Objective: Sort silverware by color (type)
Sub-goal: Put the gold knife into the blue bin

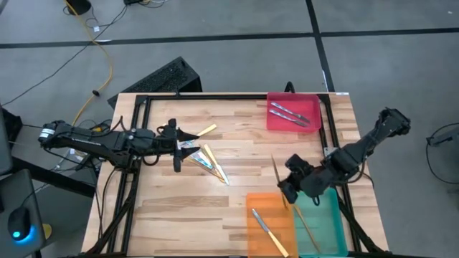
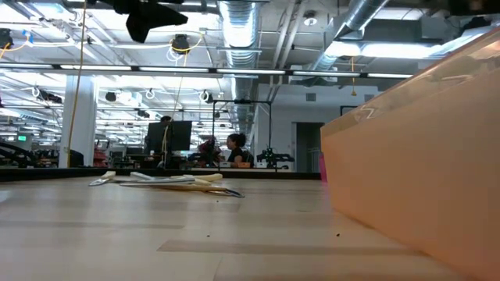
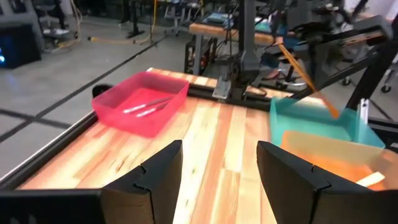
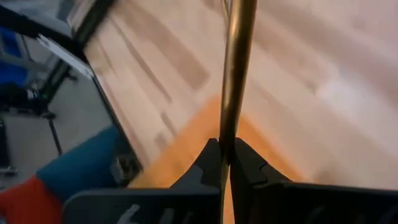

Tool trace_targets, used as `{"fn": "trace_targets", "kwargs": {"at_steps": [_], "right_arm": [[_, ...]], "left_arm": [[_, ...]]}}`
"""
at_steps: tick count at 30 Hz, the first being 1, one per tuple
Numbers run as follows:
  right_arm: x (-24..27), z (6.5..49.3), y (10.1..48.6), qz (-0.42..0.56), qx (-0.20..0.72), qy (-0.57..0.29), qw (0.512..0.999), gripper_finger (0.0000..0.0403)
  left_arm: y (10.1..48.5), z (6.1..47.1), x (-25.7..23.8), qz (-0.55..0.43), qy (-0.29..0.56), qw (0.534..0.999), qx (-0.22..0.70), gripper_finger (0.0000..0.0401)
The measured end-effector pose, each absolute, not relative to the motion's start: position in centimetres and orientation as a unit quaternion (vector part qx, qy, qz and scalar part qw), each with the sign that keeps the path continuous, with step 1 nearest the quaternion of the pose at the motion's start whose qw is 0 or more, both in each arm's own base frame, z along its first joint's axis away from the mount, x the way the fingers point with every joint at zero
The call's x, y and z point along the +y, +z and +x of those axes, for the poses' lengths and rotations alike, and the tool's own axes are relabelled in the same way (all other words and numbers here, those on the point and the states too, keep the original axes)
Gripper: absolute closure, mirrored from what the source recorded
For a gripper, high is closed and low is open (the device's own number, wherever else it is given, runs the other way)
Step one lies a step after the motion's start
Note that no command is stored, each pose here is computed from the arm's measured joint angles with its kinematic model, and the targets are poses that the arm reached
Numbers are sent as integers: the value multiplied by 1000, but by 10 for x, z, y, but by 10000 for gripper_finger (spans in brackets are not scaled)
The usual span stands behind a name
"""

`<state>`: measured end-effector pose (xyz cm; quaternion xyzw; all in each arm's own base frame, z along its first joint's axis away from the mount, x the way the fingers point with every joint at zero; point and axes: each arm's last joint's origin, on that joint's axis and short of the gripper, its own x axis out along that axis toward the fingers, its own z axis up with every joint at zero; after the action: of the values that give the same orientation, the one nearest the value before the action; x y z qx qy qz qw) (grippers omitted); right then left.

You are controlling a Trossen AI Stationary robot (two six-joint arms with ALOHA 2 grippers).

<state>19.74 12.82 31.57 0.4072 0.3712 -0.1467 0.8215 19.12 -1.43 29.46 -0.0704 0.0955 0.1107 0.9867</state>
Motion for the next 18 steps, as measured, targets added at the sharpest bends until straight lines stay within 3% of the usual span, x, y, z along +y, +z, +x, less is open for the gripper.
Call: {"fn": "trace_targets", "kwargs": {"at_steps": [18], "right_arm": [[191,137,283,500,463,-267,682,386]], "left_arm": [[290,190,-14,-72,114,984,119,211]]}}
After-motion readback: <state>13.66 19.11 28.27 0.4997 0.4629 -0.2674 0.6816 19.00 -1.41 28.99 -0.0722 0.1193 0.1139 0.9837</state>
